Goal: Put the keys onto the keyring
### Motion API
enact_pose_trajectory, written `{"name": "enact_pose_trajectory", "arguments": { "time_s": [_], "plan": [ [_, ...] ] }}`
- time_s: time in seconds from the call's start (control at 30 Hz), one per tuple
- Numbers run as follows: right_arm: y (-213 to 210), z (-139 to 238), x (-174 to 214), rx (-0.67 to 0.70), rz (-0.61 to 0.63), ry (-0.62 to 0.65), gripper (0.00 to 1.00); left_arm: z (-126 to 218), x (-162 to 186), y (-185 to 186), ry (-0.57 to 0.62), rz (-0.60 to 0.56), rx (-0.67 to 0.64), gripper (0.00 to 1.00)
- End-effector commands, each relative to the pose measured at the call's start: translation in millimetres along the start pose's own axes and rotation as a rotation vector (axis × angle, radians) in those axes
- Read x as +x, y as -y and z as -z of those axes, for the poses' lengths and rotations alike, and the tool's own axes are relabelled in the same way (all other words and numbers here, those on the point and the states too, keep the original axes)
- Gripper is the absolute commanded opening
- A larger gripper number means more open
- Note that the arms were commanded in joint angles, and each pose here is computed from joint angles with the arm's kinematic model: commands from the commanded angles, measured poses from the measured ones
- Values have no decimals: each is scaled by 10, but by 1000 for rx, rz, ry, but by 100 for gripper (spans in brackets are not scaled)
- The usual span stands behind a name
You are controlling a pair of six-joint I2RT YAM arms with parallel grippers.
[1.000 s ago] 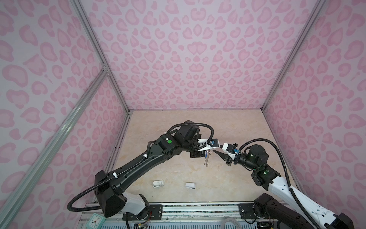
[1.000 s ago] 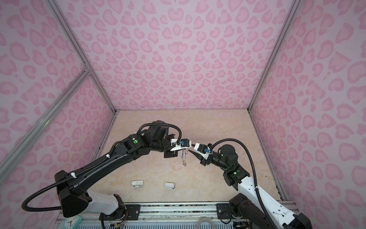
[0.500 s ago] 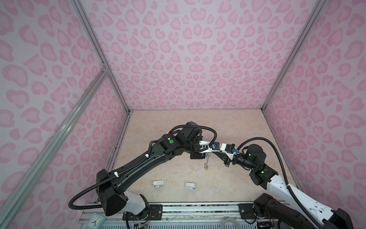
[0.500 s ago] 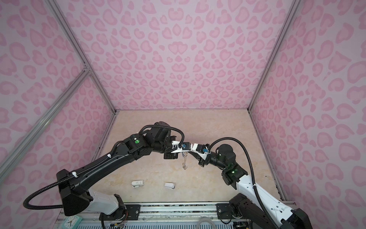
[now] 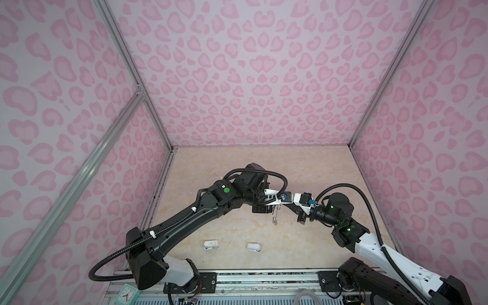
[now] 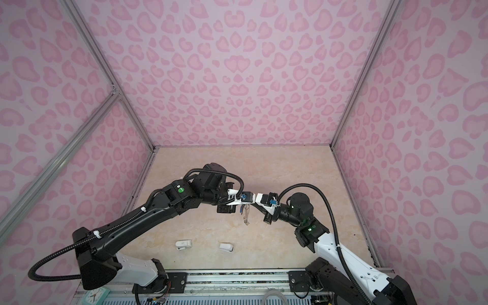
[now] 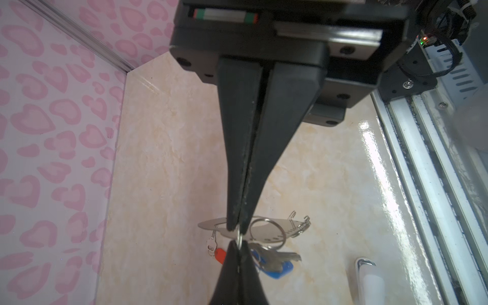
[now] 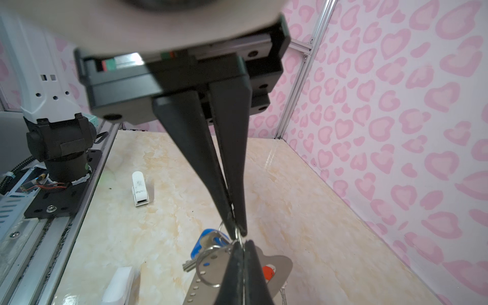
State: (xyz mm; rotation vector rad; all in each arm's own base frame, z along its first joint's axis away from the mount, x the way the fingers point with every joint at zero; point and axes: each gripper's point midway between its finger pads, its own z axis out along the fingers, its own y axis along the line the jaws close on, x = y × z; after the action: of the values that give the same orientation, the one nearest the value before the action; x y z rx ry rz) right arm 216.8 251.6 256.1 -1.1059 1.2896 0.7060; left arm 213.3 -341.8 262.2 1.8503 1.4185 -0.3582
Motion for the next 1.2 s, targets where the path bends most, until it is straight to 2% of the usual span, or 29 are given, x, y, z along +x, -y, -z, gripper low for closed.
{"name": "enact_pose_trajectory", "arguments": {
  "time_s": [0.0, 0.07, 0.17, 0.27, 0.4, 0.7, 0.9, 1.17],
  "plan": [
    [10, -2, -35, 4, -11, 21, 0, 40, -189, 5, 94, -40, 4, 7],
    [8, 2, -43, 4, -8, 25, 0, 42, -191, -16, 103, -29, -9, 14],
    [20, 13, -56, 15, -8, 33, 0, 90, -182, -103, 123, 8, -52, 32],
    [35, 21, -75, 25, -5, 44, 0, 120, -42, -177, 140, 94, -90, 41],
    [61, 20, -127, 36, -7, 70, 0, 152, 85, -202, 167, 161, -135, 43],
    [140, 1, -194, 68, -2, 96, 0, 25, 171, -63, 211, 278, -103, 40],
    [153, -7, -206, 71, 5, 97, 0, -66, 218, -83, 213, 325, -113, 41],
    [177, 4, -204, 90, 7, 98, 0, -204, 201, -96, 201, 326, -102, 37]
  ]
}}
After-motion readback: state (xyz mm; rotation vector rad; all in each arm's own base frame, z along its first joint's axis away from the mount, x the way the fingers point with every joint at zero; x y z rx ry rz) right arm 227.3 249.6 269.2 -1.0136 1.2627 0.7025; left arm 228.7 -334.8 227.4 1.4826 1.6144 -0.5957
